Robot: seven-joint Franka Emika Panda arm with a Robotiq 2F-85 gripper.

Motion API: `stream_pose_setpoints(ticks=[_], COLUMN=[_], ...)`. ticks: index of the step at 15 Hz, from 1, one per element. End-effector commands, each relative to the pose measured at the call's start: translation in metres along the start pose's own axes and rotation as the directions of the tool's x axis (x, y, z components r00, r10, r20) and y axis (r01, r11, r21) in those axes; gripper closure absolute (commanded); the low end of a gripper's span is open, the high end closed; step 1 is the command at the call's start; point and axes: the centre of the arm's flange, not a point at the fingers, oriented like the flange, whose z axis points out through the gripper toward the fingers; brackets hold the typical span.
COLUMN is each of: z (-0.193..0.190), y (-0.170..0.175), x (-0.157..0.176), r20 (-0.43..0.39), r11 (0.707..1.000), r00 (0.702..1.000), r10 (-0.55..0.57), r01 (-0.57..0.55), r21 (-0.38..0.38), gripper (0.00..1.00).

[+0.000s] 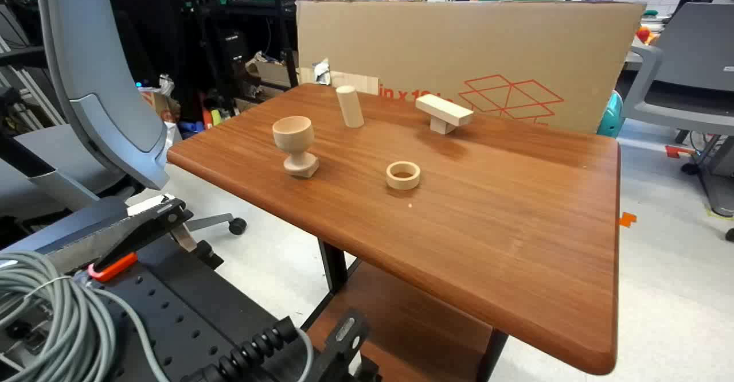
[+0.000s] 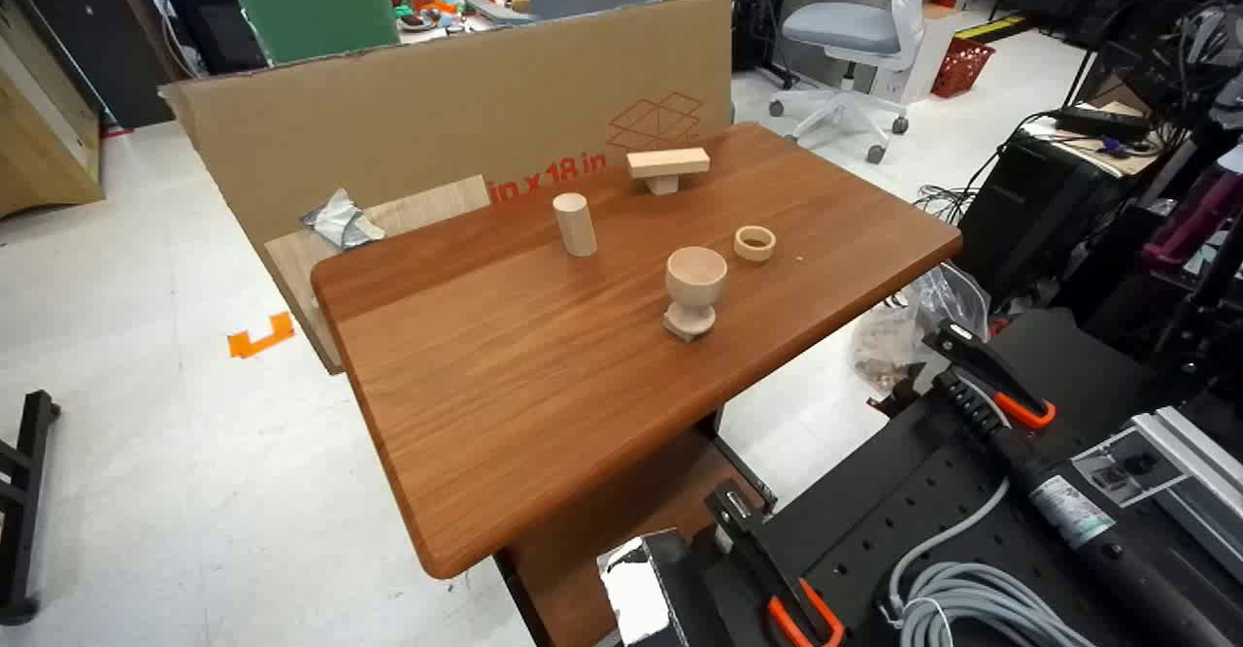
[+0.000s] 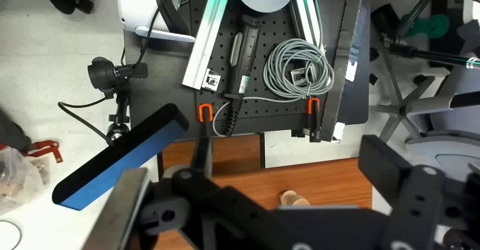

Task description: Take the wooden ring and put it on the wooden goblet

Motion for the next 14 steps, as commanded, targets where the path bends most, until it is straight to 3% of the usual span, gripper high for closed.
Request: stream_pose_setpoints(ticks=[1,14], z=[-0.0002,-0.0011], y=[0.0000,-0.0010], x=[0.0000,0.0096], r20=[-0.001,0.001], r11=[1.000,1.000], r00=[1.000,1.000], r10=[0.000,0.018], r01=[0.000,-0.018], r21=[0.000,0.007], gripper=[0.00,0.00])
